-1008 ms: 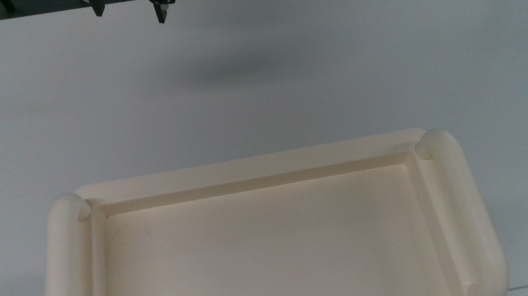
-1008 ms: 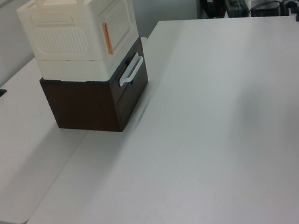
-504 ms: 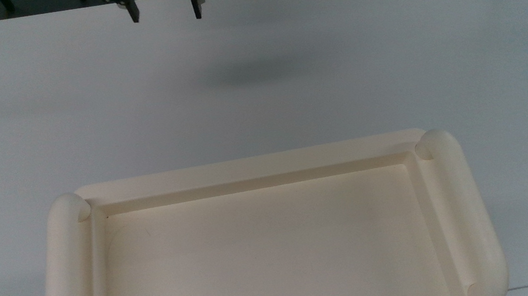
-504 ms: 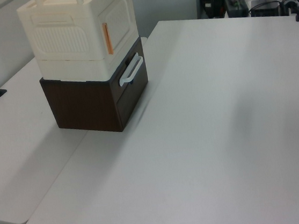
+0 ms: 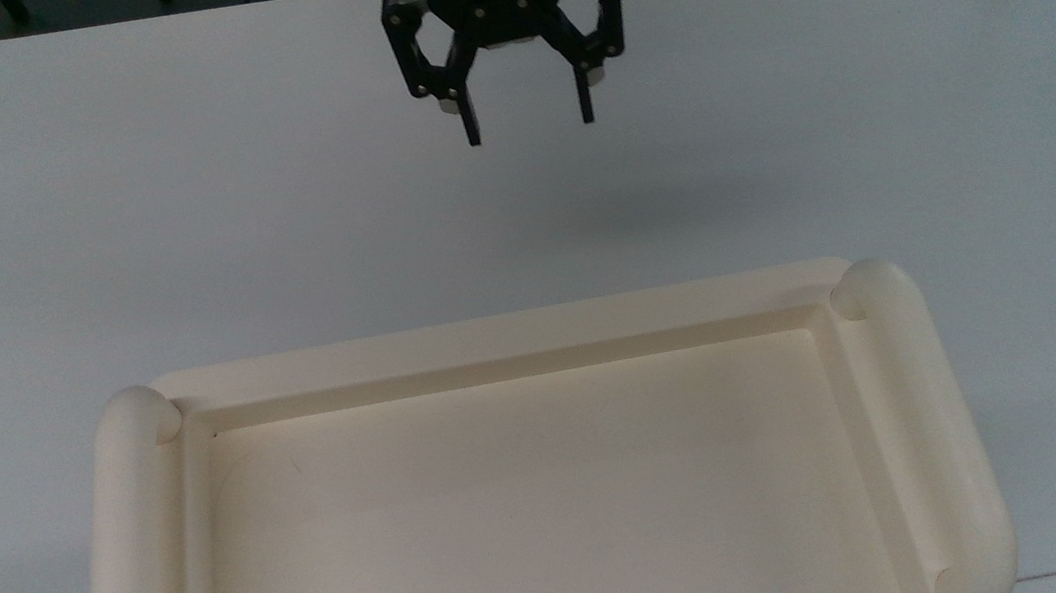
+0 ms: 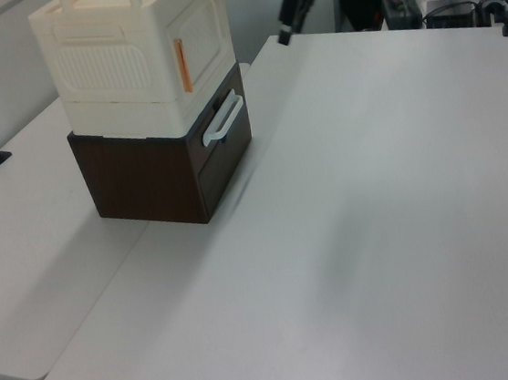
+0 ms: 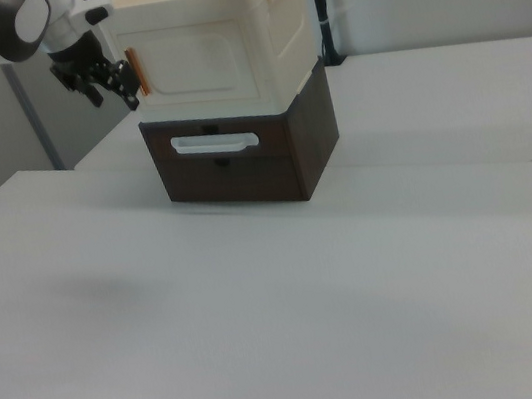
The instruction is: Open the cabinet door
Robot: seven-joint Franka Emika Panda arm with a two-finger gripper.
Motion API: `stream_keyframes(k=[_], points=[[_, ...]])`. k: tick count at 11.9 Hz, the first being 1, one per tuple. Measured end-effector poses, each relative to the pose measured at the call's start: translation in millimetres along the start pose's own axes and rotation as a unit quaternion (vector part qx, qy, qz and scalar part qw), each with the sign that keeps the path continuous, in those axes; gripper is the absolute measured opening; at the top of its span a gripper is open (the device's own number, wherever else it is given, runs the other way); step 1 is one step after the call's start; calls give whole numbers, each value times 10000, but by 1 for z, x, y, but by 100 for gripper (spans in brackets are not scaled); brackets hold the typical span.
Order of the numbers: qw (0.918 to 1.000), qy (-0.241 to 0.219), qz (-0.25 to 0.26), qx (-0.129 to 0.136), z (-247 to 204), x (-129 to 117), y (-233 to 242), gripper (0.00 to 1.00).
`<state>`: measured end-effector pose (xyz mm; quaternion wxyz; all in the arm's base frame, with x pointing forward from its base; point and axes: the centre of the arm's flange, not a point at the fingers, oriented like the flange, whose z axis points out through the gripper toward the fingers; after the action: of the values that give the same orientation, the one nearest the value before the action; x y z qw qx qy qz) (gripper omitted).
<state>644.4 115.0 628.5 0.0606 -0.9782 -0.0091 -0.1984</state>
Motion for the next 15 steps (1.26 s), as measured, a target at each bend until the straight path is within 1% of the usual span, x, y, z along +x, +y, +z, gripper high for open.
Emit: stream_keyframes(k=[1,2,3,4,7,9,11,12,13,14,15], points=[[9989,466,-13,59,6,12,-22,78],[9958,910,-42,60,13,22,-43,78],[9913,1311,-74,-47,24,29,-62,75],[9869,1603,-77,-174,38,32,-75,75],[9783,2024,-44,-438,69,45,-83,75],[9721,2279,-60,-544,84,56,-74,72],[9683,2431,-99,-564,91,60,-72,68],[9681,2440,-135,-545,93,59,-78,56],[9682,2438,-170,-528,95,58,-84,55],[9682,2441,-187,-517,95,57,-87,48],[9681,2444,-196,-510,94,57,-88,48]])
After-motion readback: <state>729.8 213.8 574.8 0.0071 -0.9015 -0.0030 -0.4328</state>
